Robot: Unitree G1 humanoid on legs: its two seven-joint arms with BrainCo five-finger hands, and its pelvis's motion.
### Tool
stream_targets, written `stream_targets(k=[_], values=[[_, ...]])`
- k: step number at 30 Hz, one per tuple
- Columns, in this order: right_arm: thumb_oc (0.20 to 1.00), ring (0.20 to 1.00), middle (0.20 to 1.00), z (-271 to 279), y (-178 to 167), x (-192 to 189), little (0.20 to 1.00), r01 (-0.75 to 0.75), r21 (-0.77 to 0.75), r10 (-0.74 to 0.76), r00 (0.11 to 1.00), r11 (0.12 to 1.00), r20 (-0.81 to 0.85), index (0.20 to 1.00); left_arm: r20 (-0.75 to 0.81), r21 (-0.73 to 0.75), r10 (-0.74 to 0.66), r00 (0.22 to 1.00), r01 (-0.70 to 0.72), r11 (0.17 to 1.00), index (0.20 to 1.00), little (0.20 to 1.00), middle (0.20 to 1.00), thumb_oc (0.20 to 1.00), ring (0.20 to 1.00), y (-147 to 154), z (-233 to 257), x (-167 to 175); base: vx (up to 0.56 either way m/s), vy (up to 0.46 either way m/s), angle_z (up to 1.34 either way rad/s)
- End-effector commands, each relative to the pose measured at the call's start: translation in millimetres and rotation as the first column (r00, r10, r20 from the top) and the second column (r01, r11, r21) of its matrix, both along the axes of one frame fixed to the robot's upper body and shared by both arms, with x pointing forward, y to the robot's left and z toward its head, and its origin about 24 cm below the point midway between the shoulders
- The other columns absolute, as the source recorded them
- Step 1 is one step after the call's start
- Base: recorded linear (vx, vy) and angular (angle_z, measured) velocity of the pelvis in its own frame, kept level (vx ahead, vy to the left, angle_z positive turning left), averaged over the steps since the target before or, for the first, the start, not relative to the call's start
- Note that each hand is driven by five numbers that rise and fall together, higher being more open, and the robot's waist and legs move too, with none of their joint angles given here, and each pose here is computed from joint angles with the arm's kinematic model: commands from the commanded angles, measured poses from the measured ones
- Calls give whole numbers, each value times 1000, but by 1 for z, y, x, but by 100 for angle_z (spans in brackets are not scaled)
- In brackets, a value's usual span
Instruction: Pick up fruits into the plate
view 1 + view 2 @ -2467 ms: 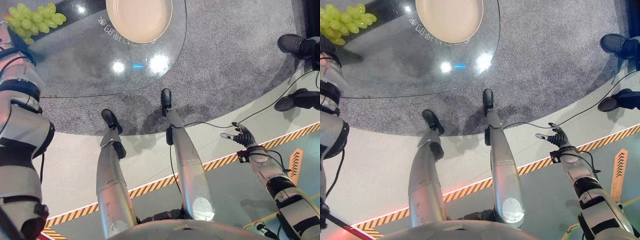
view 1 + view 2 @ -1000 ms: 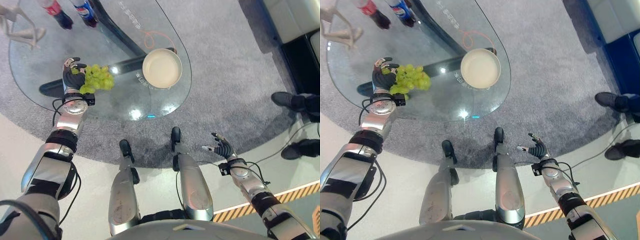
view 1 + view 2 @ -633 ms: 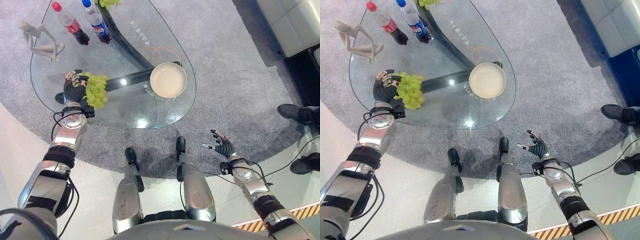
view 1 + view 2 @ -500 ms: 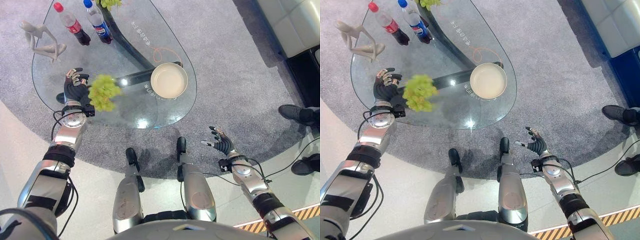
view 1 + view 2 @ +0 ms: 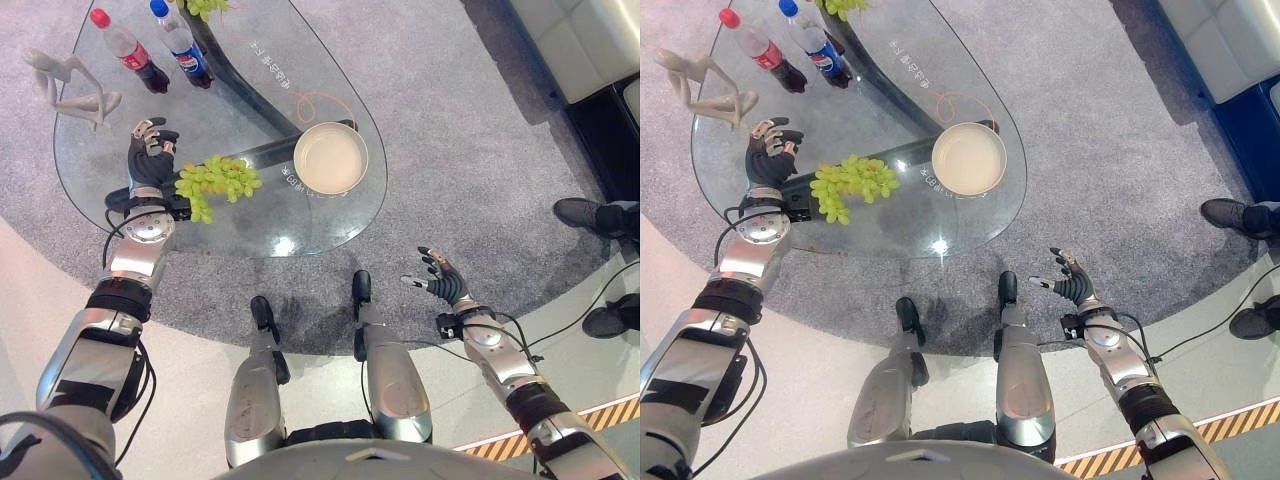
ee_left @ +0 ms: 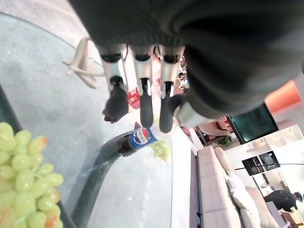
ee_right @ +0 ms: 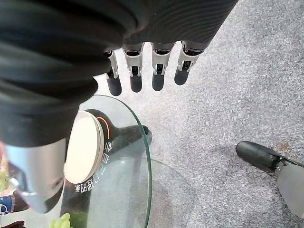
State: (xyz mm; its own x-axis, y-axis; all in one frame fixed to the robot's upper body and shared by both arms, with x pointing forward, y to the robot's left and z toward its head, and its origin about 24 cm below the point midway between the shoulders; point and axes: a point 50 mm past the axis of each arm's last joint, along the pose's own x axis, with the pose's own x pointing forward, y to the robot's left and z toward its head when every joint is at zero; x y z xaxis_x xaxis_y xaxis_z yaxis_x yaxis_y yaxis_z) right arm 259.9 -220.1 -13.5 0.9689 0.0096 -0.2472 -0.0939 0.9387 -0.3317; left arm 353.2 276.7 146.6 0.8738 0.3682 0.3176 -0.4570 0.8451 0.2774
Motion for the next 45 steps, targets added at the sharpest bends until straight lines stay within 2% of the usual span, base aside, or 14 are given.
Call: stream_targets(k=[1, 6, 9, 14, 19, 28, 36, 41, 45], values=[[1000, 1000, 1000, 9, -7, 3, 1000, 9, -22, -9, 999, 1000, 31, 1000, 9, 58, 61, 998, -61, 996, 1000, 1000, 1000, 1000, 1000, 12, 16, 5, -9, -2, -3], [1000, 1000, 1000, 9, -21, 11, 1000, 67, -68, -67, 998, 995, -6, 1000, -128, 212, 141, 982, -112, 971, 1000, 1000, 1000, 1000, 1000, 20, 11, 13, -41, 1, -4], [1000, 1000, 1000, 4, -32, 13, 1000, 105, -105, -110, 993, 989, -44, 1000, -245, 278, 226, 943, -155, 948, 1000, 1000, 1000, 1000, 1000, 32, 2, 14, -42, 5, -3], [1000, 1000, 1000, -4, -40, 11, 1000, 139, -129, -151, 985, 982, -85, 1000, -333, 292, 345, 878, -252, 923, 1000, 1000, 1000, 1000, 1000, 46, -3, 14, -17, -6, 0], [1000, 1000, 1000, -15, -36, 6, 1000, 158, -113, -170, 980, 981, -103, 1000, -343, 360, 497, 797, -377, 853, 1000, 1000, 1000, 1000, 1000, 61, -4, 8, -10, -55, 1], [1000, 1000, 1000, -11, -37, 5, 1000, 150, -119, -161, 983, 982, -92, 1000, -239, 492, 633, 736, -470, 733, 1000, 1000, 1000, 1000, 1000, 78, 20, 3, 3, -2, 0], [1000, 1000, 1000, -9, -43, 5, 1000, 163, -121, -173, 981, 979, -83, 1000, -174, 511, 660, 731, -506, 695, 1000, 1000, 1000, 1000, 1000, 82, 42, 4, 25, -3, -1], [1000, 1000, 1000, -7, -41, 8, 1000, 158, -121, -168, 983, 980, -77, 1000, -150, 422, 627, 765, -524, 740, 1000, 1000, 1000, 1000, 1000, 75, 52, 10, 16, -5, -1], [1000, 1000, 1000, -9, -37, 8, 1000, 155, -122, -166, 982, 980, -86, 1000, -138, 288, 578, 804, -525, 801, 1000, 1000, 1000, 1000, 1000, 67, 59, 16, 32, -15, 0]])
